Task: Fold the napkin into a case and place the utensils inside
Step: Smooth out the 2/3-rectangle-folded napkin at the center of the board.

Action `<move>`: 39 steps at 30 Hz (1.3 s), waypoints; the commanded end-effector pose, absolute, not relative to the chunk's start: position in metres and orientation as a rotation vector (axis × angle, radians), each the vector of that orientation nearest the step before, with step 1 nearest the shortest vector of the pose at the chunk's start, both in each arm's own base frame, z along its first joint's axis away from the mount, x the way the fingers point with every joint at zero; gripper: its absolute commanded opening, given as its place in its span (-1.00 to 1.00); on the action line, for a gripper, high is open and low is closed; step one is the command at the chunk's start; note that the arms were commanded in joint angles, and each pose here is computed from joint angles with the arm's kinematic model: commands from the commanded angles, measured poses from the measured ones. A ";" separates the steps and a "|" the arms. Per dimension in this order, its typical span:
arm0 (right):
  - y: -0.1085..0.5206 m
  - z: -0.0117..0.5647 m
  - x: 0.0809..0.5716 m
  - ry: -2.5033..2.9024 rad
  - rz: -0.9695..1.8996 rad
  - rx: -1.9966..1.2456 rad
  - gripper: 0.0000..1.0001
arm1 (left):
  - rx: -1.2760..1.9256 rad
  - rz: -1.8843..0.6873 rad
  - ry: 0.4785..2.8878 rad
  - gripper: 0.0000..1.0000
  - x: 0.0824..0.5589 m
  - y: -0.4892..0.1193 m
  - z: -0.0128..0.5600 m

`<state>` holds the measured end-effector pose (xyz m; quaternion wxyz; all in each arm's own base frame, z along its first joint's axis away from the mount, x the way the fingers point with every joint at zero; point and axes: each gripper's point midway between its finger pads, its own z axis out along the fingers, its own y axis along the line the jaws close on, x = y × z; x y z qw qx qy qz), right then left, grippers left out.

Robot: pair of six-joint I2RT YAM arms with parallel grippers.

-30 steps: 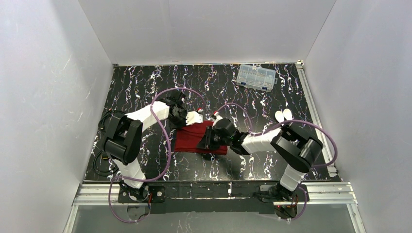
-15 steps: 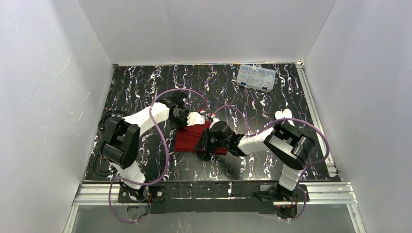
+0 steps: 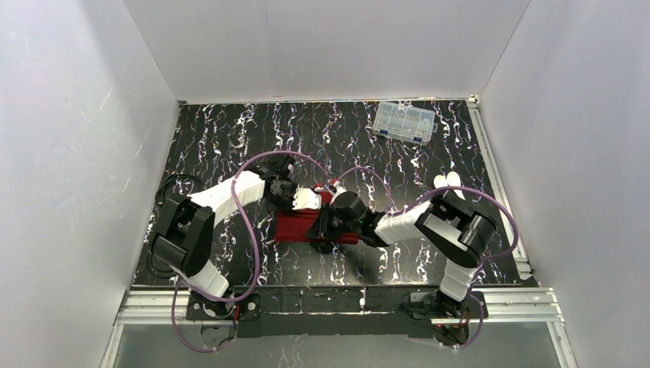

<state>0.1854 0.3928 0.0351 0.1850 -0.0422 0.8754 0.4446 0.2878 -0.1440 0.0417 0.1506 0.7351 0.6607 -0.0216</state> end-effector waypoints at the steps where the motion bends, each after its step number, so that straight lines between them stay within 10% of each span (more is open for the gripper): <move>1: 0.398 0.035 0.190 2.446 1.258 -0.099 -0.48 | 2.120 -0.058 1.864 -1.00 0.281 -0.146 0.051; 16: 0.397 0.100 0.197 2.217 1.398 -0.068 -0.49 | 2.128 0.003 1.832 -1.00 0.286 -0.143 0.045; 39: 0.373 0.021 0.189 2.406 1.388 0.294 -0.55 | 2.114 0.026 1.769 -1.00 0.293 -0.147 0.054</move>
